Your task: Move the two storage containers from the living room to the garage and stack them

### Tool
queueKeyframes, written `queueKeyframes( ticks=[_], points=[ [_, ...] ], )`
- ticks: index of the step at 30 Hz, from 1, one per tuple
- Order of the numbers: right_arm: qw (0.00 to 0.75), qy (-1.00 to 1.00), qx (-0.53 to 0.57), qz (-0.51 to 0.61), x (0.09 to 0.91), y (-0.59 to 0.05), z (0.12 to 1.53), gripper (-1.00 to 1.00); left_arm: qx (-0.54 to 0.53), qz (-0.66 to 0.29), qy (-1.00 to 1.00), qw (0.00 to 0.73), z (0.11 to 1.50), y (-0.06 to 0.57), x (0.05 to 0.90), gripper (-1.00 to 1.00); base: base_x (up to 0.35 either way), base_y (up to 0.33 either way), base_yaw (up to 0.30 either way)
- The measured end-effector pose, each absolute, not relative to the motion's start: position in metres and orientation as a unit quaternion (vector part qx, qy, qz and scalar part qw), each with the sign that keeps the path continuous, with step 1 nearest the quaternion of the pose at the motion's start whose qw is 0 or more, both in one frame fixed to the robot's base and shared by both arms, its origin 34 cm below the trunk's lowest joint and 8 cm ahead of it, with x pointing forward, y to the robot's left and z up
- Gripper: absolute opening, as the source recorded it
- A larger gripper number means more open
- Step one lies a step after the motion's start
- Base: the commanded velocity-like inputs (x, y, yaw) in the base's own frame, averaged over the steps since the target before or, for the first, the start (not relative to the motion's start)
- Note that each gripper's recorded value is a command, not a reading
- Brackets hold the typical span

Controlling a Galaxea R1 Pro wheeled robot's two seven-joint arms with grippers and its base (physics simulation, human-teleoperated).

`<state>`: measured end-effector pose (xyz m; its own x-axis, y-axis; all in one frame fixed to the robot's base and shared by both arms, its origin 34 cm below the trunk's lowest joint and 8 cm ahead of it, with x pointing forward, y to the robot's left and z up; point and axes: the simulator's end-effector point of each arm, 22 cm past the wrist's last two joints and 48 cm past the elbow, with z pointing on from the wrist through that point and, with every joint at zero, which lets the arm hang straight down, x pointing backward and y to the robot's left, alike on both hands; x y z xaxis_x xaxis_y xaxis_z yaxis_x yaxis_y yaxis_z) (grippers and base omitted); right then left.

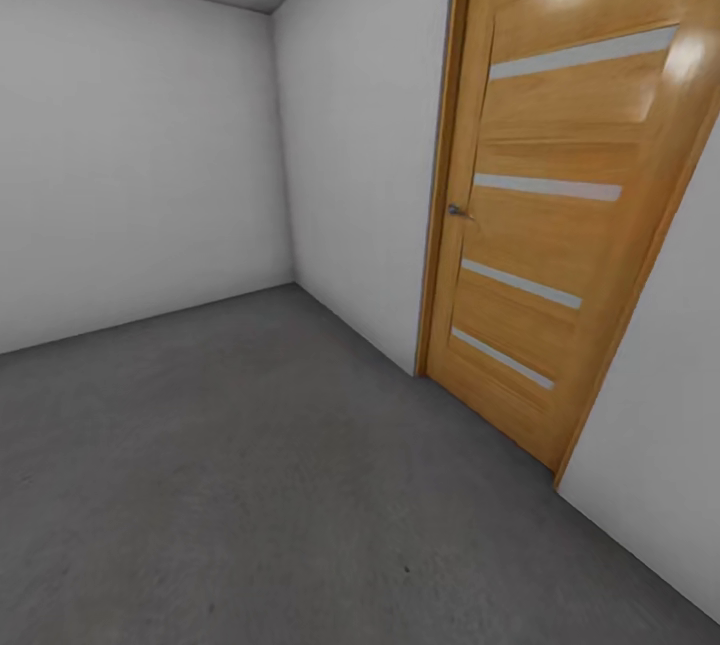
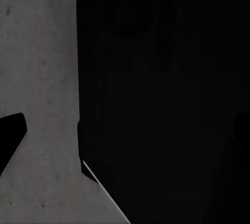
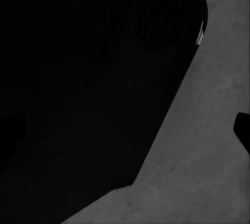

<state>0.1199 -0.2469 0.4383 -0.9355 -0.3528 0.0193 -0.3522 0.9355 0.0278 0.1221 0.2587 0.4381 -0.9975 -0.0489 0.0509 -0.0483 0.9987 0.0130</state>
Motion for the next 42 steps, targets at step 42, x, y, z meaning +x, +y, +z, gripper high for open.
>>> queueKeyframes(
  ticks=[42],
  points=[
    [0.012,-0.984,0.179,-0.012,0.1199,-0.2468,0.4383,1.00,0.025,-0.006,-0.999,0.026,0.4381,0.2587,0.1220,1.00,0.322,0.000,0.000]
  ],
)
